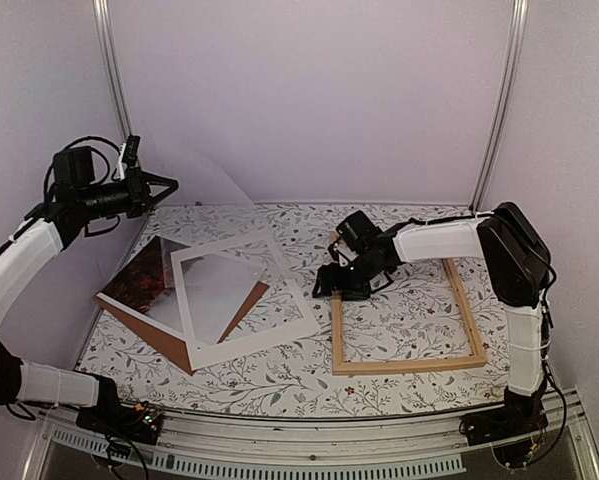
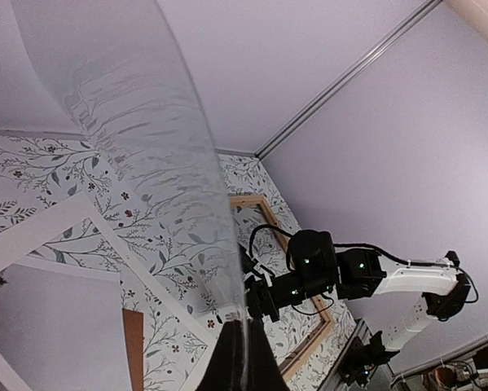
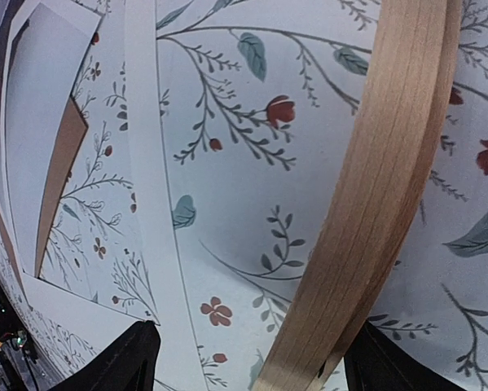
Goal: Put the photo into the frame
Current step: Move the frame body to the center of the board, then place the glass panel in the frame body.
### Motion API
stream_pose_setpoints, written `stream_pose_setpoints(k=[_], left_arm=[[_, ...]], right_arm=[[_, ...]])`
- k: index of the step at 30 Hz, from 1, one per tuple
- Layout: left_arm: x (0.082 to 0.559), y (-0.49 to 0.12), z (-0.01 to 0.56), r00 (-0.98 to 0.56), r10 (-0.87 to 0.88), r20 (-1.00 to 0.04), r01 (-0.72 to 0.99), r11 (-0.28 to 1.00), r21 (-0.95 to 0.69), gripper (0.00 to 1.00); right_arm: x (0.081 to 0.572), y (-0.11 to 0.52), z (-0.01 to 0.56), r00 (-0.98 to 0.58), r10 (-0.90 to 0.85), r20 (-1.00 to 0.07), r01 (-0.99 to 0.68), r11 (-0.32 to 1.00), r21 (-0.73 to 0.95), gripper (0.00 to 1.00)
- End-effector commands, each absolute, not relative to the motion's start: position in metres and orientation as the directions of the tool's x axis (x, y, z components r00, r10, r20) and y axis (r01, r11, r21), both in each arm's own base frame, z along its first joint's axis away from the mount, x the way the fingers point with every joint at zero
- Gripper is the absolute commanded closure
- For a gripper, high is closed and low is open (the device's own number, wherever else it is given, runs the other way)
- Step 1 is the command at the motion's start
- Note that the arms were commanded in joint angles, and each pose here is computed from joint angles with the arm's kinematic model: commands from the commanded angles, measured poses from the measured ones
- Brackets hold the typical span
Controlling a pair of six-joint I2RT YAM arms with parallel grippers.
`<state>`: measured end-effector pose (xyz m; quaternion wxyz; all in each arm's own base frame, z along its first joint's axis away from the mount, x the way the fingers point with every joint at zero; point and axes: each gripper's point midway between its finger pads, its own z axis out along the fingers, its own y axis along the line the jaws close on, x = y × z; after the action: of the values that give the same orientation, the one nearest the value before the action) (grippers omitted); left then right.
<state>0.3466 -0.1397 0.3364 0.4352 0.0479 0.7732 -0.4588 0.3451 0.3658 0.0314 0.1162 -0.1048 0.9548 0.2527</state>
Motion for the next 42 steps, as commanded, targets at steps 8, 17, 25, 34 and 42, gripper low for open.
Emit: stream_pose_setpoints(k=[8,17,25,34,42], left_arm=[[0.359,-0.127,0.357,-0.540,-0.300,-0.786,0.476,0.662,-0.579,1.00],[0.361,-0.124,0.361,-0.530,-0.304,-0.792,0.465,0.677,-0.571,1.00],[0.359,-0.128,0.367,-0.533,-0.313,-0.786,0.481,0.652,-0.586,1.00],[0.347,-0.143,0.383,-0.547,-0.327,-0.771,0.544,0.561,-0.624,1.00],[0.334,-0.169,0.393,-0.560,-0.322,-0.764,0.595,0.486,-0.641,1.00]], right_arm=[[0.307,0.422,0.029,-0.970,-0.135,-0.200,-0.230,0.772,0.593,0.19],[0.326,0.460,0.047,-0.965,-0.117,-0.234,-0.249,0.686,0.683,0.19],[0.343,0.481,0.061,-0.957,-0.114,-0.267,-0.277,0.642,0.715,0.18],[0.379,0.386,0.081,-0.925,-0.038,-0.379,-0.257,0.795,0.549,0.15],[0.403,0.280,0.123,-0.875,0.062,-0.480,-0.170,0.890,0.424,0.15]])
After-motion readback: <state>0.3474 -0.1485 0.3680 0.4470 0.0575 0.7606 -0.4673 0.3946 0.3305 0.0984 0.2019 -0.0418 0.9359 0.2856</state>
